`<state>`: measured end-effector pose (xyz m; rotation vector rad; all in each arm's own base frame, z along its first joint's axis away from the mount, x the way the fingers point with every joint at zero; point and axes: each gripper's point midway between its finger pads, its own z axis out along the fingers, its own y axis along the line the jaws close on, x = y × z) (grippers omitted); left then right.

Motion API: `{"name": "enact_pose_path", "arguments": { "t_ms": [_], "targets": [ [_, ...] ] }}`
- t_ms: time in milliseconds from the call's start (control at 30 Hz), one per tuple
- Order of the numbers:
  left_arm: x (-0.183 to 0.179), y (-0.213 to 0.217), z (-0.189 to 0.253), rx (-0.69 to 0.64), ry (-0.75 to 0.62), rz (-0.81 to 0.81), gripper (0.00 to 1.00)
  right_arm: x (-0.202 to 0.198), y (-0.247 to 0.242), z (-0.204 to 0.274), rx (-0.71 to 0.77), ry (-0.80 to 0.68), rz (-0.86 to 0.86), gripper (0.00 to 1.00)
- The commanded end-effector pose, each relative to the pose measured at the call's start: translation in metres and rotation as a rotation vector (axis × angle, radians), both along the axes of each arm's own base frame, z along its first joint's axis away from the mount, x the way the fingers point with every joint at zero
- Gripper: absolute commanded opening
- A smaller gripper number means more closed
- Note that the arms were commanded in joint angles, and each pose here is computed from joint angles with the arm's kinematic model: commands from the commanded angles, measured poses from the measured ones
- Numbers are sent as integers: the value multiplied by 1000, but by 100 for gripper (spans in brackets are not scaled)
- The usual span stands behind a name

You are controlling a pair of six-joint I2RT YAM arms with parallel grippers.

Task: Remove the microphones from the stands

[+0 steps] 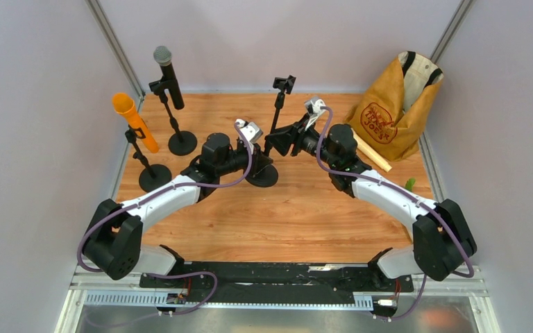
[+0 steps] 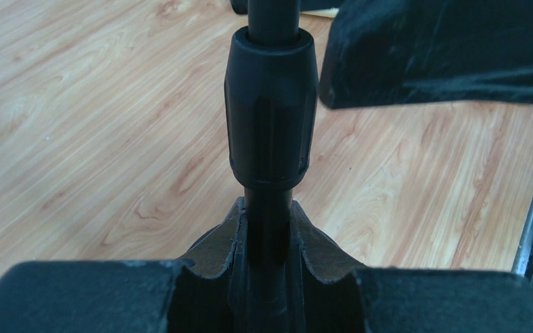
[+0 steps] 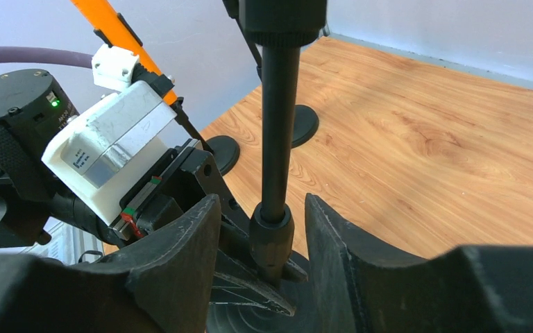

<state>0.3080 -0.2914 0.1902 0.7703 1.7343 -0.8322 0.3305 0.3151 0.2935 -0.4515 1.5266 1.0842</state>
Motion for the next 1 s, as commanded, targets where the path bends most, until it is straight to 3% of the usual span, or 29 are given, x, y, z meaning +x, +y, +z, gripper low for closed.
{"name": "enact_pose_path", "arguments": {
  "t_ms": [0,267,467,600,967],
  "targets": [
    [13,-7,40,-83,-90,40,0,1,8,-2,11,-11,-3,49],
    [13,-5,42,-91,-94,49,0,3,14,-17,-29,-8,-13,42],
    [11,-6,44,-99,-94,42,0,1,14,-13,-35,-34,0,23],
    [6,-8,47,-105,-101,16,0,-4,15,-10,-39,-66,23,16],
    [-45,-19,69,-159,-151,-276,0,-21,11,2,-37,-174,163,5]
  ]
}}
